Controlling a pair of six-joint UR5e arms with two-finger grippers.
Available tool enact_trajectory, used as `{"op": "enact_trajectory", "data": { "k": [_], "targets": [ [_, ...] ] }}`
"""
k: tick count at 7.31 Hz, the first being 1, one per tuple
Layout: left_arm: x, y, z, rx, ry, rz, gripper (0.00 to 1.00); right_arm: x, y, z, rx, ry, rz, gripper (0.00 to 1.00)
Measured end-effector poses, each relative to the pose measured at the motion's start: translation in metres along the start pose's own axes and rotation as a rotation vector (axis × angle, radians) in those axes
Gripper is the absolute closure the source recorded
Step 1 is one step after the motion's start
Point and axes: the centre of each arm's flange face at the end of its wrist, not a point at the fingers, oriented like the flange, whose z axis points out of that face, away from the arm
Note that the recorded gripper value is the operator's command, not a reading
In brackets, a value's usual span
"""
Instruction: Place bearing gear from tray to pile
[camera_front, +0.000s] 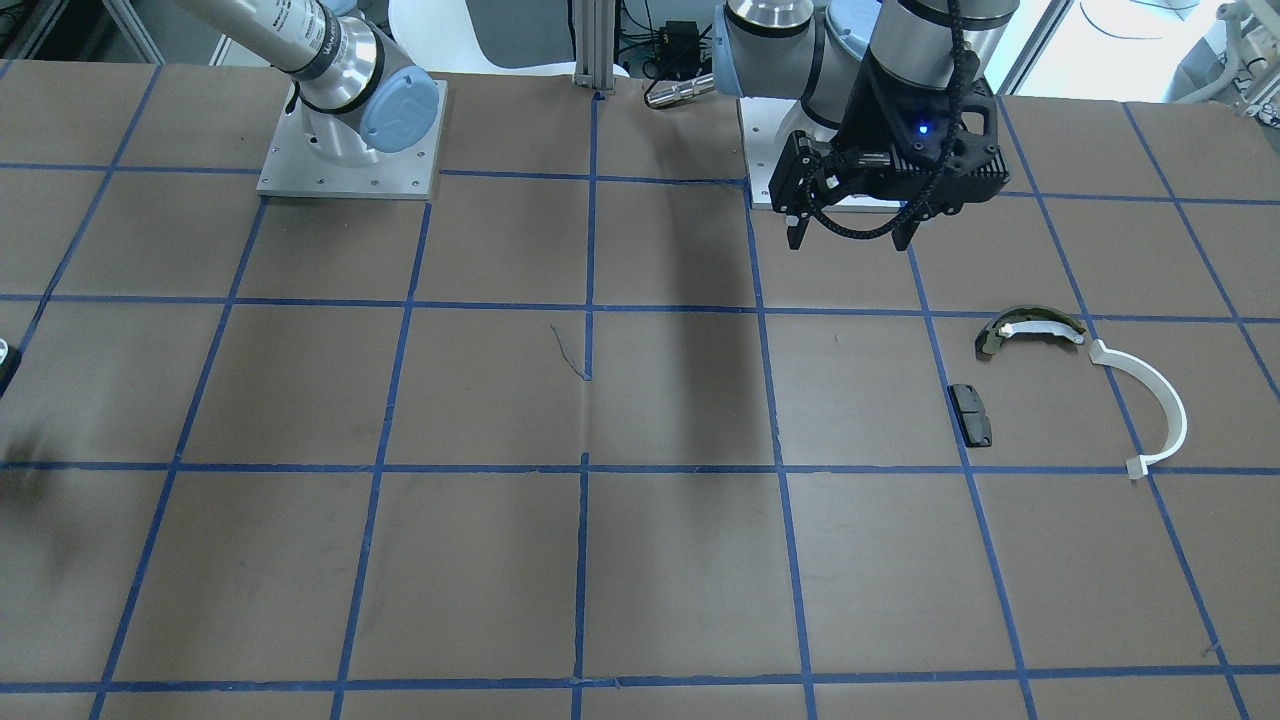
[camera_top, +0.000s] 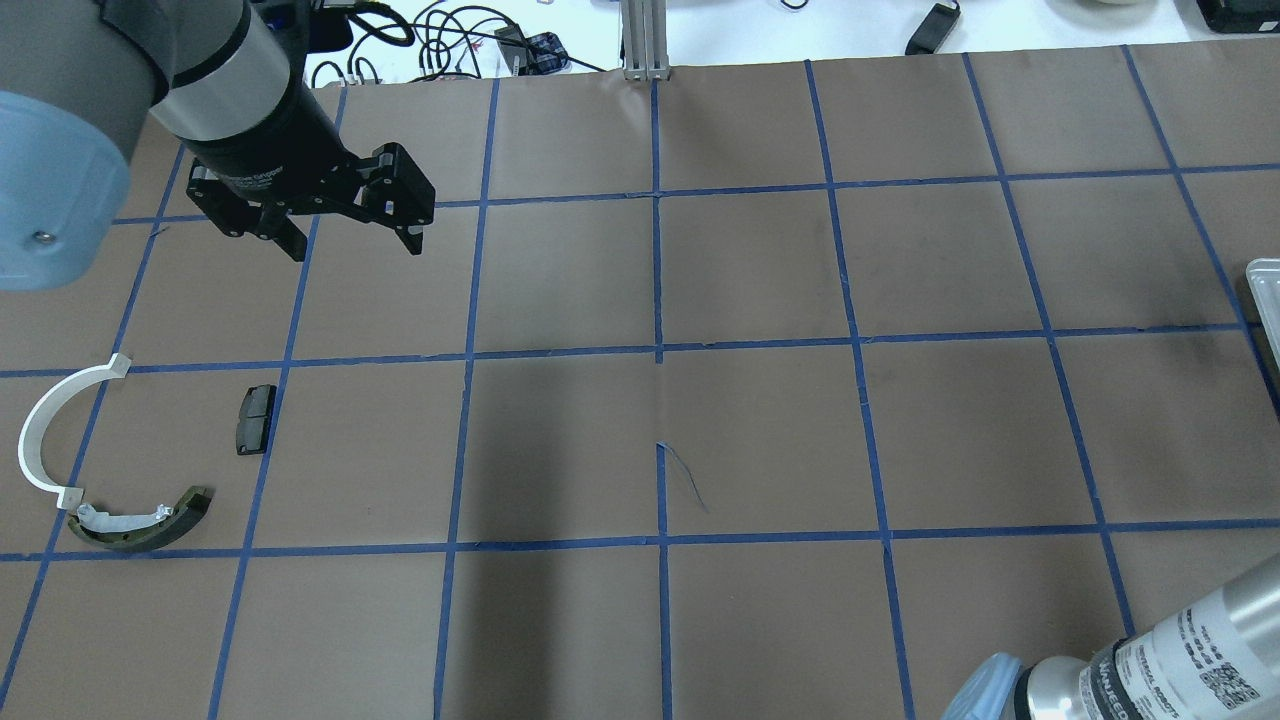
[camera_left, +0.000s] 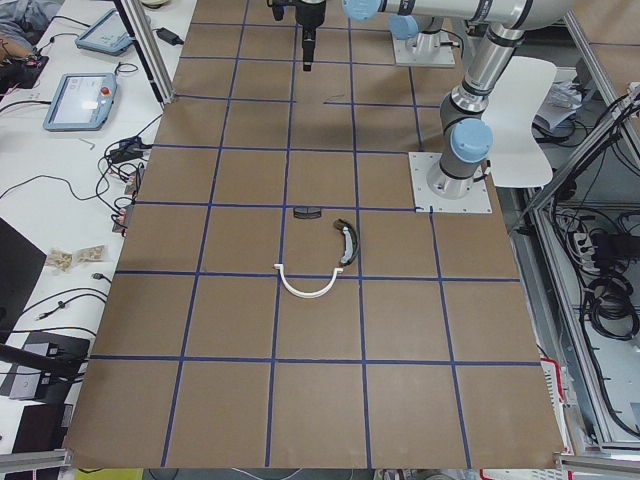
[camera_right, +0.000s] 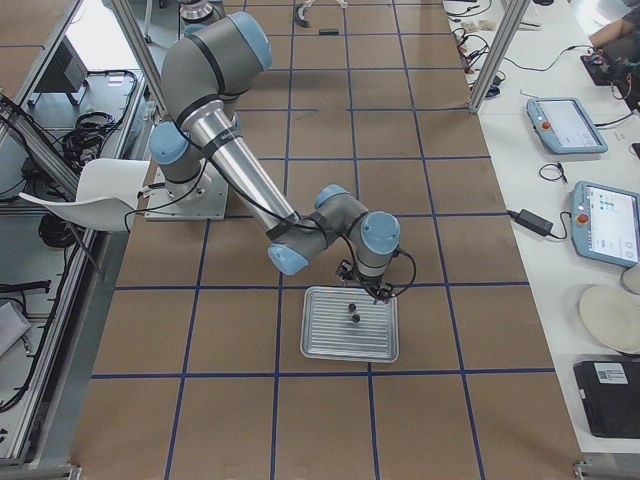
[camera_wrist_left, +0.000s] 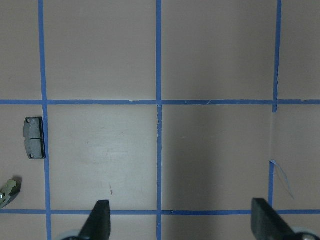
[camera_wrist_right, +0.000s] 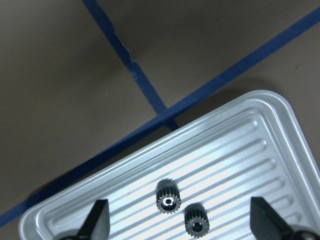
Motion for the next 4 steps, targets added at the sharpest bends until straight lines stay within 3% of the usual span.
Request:
{"op": "enact_trajectory", "data": {
  "k": [1,4],
  "targets": [
    [0.0,0.0,0.0,0.0,0.0,0.0,0.0,0.001,0.0,0.009,0.004,-0.01,-0.015,0.23],
    [0.0,0.0,0.0,0.0,0.0,0.0,0.0,0.003,0.001,0.02,0.0,-0.015,-0.061,0.23]
  ]
}}
